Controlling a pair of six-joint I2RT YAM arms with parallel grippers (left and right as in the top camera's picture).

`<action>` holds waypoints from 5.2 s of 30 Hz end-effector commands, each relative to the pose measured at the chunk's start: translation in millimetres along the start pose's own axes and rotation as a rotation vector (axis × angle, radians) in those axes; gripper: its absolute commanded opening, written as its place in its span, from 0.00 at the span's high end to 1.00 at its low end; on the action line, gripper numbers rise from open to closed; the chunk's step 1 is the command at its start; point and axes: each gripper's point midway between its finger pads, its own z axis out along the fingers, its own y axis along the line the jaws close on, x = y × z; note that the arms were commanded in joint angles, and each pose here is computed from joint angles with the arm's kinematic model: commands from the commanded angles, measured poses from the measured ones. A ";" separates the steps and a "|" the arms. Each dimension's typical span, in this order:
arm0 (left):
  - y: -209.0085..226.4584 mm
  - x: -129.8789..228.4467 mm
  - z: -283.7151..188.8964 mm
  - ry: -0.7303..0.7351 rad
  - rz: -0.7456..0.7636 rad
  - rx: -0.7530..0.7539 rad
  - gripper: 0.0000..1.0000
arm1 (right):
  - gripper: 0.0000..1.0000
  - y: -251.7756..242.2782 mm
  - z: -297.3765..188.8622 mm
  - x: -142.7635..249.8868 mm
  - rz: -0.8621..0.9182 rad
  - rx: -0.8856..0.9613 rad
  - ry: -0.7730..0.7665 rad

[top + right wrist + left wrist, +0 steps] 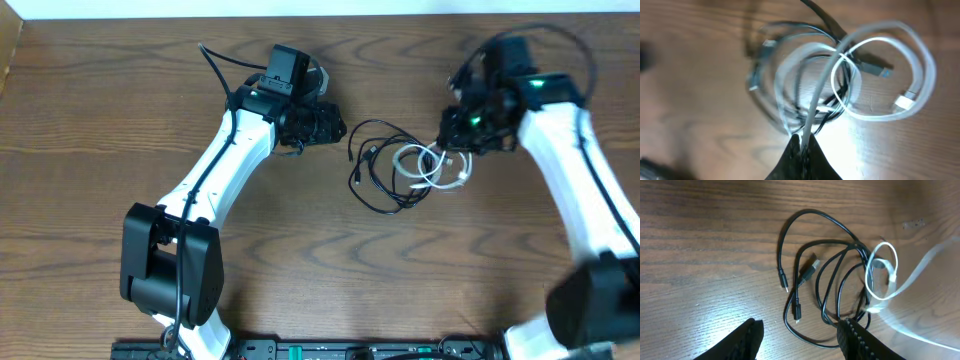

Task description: Untangle cables

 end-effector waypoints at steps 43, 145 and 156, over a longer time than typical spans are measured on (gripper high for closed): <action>-4.0 -4.0 -5.8 -0.009 0.001 0.011 0.47 | 0.99 -425.1 -184.0 -217.5 0.487 0.637 -0.892; -135.3 -30.5 -38.6 -0.343 0.265 0.157 0.92 | 0.05 -42.5 -10.0 -104.6 -0.072 -0.182 0.082; -90.5 -69.5 -64.2 -0.404 -0.041 0.177 0.92 | 0.08 33.0 16.8 -100.0 -0.238 -0.256 0.107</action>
